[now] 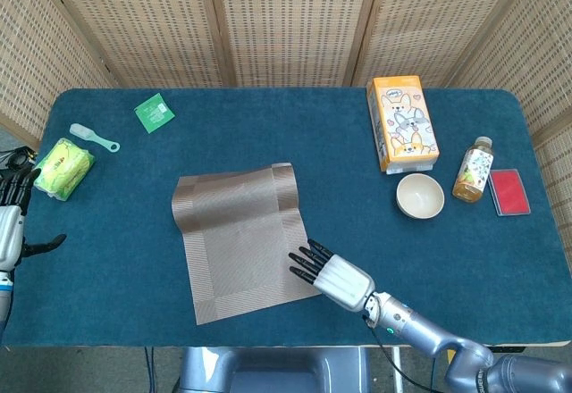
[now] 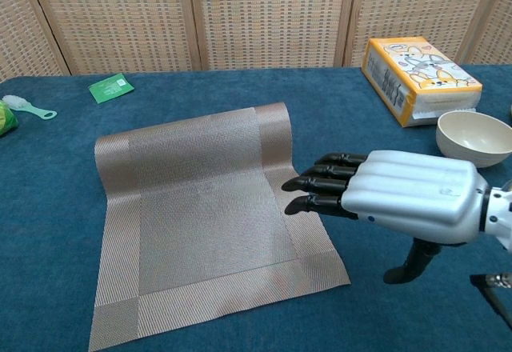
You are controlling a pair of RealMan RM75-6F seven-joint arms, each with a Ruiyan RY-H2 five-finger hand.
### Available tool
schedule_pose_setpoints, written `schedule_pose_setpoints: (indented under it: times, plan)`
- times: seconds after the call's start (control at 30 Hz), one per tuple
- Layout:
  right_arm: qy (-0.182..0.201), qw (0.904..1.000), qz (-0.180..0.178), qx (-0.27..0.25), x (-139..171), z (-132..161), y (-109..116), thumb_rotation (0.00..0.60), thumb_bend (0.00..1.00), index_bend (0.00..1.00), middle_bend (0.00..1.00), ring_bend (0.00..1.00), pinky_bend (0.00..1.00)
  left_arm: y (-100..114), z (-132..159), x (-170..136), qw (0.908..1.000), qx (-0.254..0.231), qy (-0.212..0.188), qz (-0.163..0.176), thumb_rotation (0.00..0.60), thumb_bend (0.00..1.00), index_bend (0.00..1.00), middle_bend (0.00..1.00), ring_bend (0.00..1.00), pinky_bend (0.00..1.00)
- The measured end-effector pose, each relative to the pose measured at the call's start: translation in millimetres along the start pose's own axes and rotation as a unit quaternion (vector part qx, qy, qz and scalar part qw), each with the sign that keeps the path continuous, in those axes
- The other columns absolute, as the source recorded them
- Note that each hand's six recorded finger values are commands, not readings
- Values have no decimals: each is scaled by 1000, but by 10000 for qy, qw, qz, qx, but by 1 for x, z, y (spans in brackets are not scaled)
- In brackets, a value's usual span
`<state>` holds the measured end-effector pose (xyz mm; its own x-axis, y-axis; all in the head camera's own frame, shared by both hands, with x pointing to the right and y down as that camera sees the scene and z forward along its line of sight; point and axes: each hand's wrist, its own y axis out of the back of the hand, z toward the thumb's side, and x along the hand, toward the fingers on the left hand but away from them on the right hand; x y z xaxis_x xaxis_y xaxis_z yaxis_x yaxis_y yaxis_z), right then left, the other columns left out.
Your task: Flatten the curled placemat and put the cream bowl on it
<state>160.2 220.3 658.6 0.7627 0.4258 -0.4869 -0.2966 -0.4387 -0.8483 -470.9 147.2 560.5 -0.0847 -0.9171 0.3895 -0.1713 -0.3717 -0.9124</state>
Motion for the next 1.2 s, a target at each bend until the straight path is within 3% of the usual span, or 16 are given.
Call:
schedule_pose_setpoints:
  times: [0.53, 0.9, 1.2]
  plan:
    - [80, 9994, 234, 240, -36, 16, -24, 600, 0, 158, 0, 0, 0, -2, -1, 3, 10000, -46, -11, -64, 600, 0, 0, 0, 0, 0]
    - [76, 9993, 264, 258, -48, 20, -27, 600, 2, 166, 0, 0, 0, -2, -2, 4, 9999, -62, -4, -79, 600, 0, 0, 0, 0, 0]
    - [-32, 10000, 47, 64, -57, 17, -18, 600, 379, 192, 0, 0, 0, -2, -1, 4, 9999, -63, -20, -84, 600, 0, 0, 0, 0, 0]
